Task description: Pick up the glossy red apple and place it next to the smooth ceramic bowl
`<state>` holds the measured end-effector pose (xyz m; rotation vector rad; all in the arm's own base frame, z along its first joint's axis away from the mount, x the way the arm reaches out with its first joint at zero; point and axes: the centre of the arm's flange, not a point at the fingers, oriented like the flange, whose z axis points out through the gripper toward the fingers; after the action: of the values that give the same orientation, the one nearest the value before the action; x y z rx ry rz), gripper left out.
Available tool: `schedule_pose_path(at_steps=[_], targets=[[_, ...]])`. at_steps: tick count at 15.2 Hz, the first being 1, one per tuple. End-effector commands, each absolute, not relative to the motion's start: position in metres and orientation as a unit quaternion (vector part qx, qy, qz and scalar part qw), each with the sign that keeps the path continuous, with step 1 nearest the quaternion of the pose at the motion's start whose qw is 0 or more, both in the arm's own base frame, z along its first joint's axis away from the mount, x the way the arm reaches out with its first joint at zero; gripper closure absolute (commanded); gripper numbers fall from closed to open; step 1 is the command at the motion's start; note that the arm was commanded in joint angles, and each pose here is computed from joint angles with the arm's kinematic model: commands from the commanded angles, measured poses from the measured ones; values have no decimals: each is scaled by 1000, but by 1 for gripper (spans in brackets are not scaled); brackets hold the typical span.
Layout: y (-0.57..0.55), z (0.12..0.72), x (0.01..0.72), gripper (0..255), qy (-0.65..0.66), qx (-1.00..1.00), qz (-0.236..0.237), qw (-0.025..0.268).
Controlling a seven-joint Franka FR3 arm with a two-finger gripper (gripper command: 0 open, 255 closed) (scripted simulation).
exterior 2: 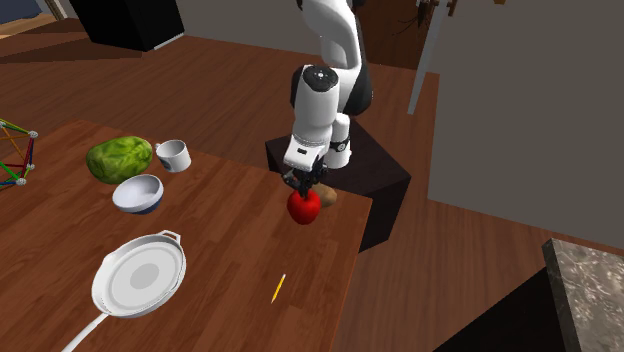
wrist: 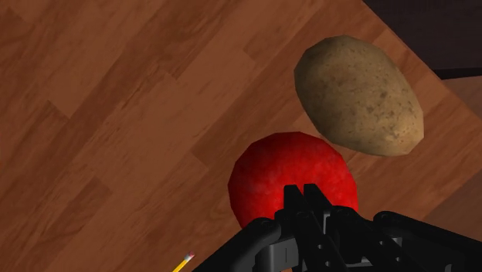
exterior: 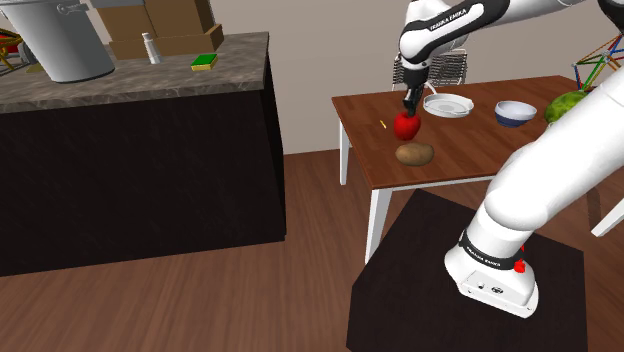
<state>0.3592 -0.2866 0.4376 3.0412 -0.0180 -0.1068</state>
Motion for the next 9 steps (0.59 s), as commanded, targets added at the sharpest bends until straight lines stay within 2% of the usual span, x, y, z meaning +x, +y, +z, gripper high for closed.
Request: schedule_pose_path(at_steps=[1, 9], targets=[[-286, 448, 360, 255, -6, 998, -35, 49], [-286, 490, 360, 255, -6, 998, -35, 49]])
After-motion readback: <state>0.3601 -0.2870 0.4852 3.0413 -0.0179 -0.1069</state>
